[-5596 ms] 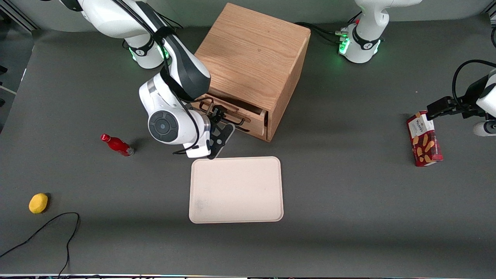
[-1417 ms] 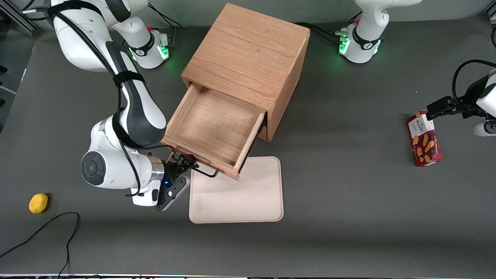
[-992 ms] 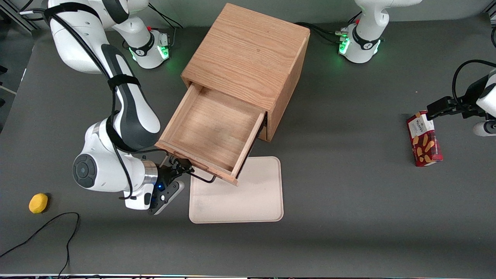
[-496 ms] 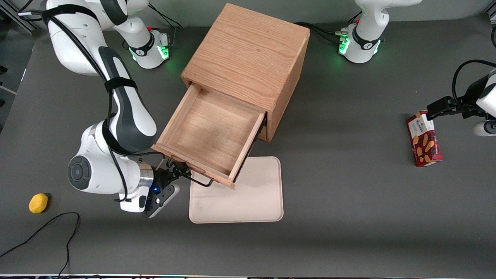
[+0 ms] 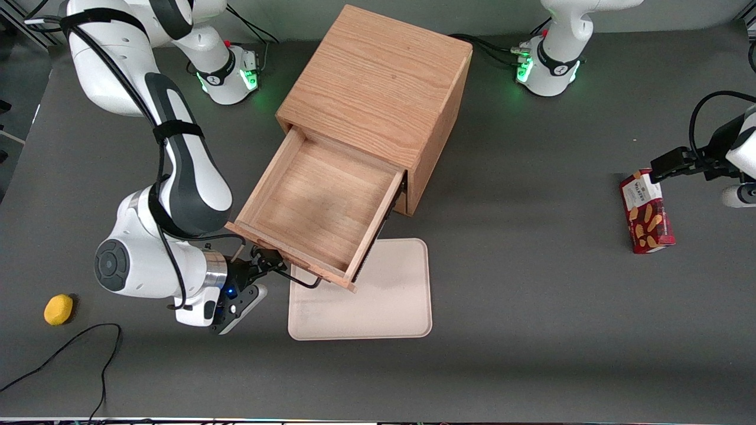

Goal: Open upper drawer

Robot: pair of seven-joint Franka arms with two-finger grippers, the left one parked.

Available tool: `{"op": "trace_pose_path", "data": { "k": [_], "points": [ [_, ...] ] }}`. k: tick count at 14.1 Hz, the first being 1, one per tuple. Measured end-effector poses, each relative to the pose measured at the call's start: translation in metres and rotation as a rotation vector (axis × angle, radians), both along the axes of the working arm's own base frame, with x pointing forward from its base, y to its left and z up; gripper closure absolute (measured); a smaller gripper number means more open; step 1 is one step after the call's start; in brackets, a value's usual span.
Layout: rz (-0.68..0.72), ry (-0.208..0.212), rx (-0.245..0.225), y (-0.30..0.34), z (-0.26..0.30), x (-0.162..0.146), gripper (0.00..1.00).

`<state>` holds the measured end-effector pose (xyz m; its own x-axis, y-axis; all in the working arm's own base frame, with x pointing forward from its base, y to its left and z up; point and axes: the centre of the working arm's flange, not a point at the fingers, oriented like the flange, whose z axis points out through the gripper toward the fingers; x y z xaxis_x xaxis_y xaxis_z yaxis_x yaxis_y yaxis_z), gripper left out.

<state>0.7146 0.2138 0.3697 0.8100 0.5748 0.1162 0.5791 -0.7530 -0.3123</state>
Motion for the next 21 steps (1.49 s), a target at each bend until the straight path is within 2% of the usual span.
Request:
{"op": "trace_pose_path", "data": {
  "k": [9,13,16,17,19,21],
  "points": [
    [0.004,-0.015,0.022,0.000,0.033,0.004,0.00],
    [0.005,0.015,0.013,-0.010,0.048,0.003,0.00],
    [-0.030,0.032,-0.002,-0.049,0.068,0.005,0.00],
    [-0.040,0.039,-0.029,-0.067,0.076,0.003,0.00],
    [-0.042,0.047,-0.139,-0.095,0.090,-0.005,0.00],
    [-0.049,0.062,-0.209,-0.109,0.094,-0.016,0.00]
  ]
}}
